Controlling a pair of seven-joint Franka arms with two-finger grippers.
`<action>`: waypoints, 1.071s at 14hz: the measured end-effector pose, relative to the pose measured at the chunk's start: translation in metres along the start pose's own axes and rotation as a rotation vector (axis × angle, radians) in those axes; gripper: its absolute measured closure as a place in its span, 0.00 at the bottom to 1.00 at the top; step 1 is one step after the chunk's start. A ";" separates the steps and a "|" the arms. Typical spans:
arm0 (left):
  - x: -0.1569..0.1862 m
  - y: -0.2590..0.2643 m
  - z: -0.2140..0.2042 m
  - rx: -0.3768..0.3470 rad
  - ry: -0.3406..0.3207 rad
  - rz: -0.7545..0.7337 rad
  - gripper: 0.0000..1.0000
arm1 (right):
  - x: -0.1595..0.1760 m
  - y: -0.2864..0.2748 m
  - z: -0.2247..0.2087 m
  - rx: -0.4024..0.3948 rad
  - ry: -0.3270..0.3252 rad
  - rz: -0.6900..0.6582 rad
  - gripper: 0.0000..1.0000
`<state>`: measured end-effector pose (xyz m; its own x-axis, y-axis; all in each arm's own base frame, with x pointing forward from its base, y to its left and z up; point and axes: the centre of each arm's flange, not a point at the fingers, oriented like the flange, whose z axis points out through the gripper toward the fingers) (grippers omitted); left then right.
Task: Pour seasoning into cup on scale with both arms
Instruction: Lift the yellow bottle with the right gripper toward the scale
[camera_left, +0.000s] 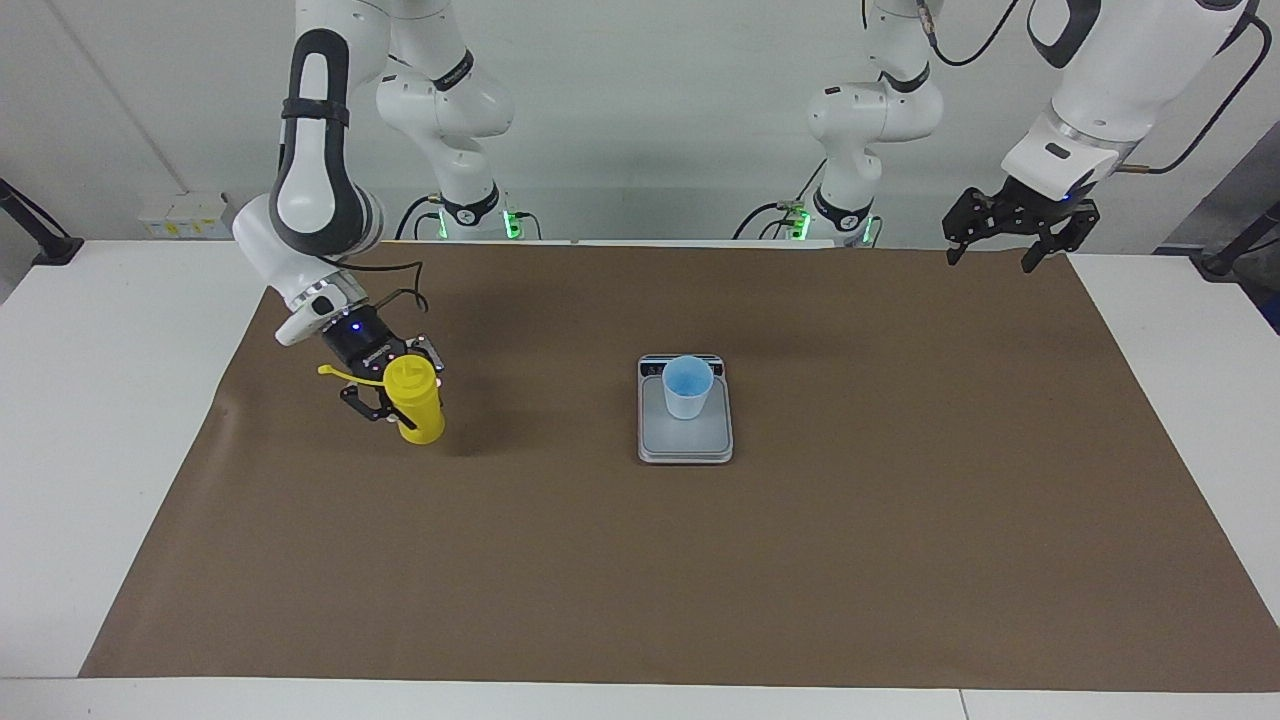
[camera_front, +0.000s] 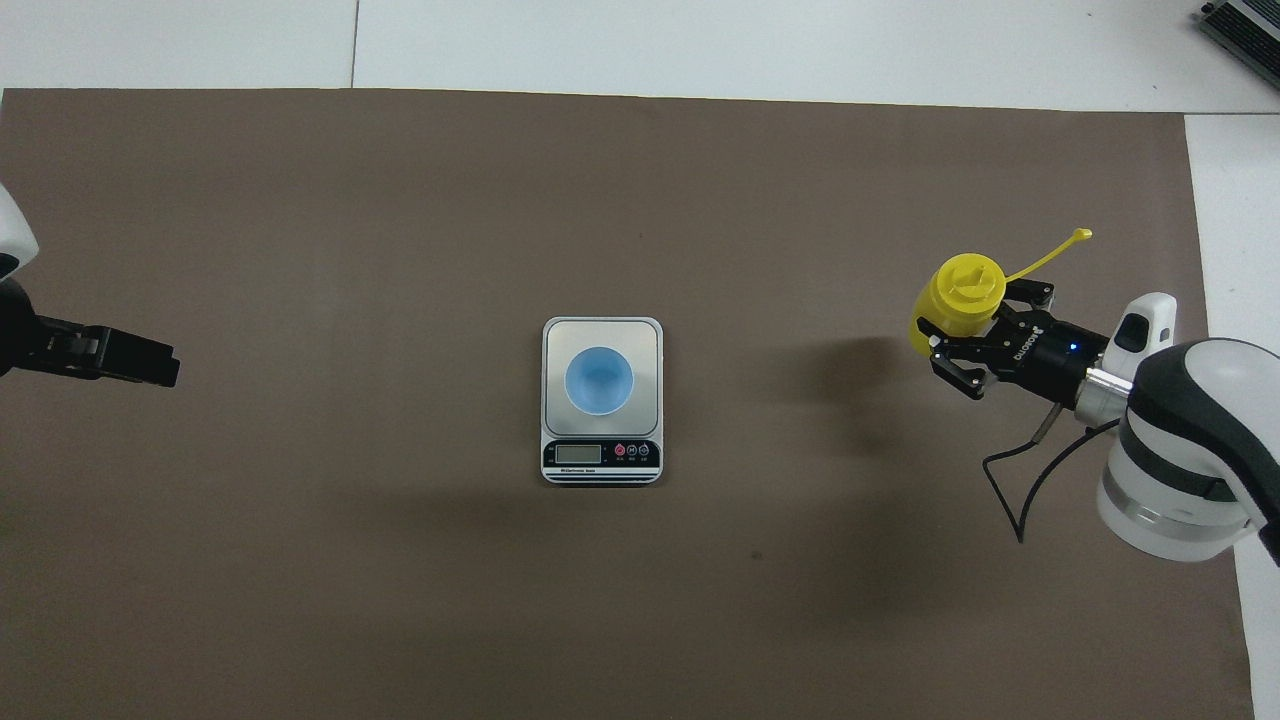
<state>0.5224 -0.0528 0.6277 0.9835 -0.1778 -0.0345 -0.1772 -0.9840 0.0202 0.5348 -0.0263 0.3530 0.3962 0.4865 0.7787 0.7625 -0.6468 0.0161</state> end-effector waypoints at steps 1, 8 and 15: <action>0.000 0.000 0.000 0.000 0.000 0.000 0.00 | 0.006 -0.003 0.003 -0.005 -0.022 -0.008 0.52; 0.000 -0.006 0.000 0.000 0.000 -0.011 0.00 | 0.071 -0.043 0.039 -0.049 -0.140 -0.080 0.52; -0.001 -0.014 0.001 -0.001 -0.001 -0.027 0.00 | 0.126 -0.094 0.079 -0.074 -0.164 -0.078 0.52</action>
<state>0.5236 -0.0385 0.6268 0.9879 -0.1508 -0.0365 -0.1501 -0.9885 0.0205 0.5530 0.1421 0.4003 0.4199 0.6222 0.6607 0.7569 -0.6418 0.1232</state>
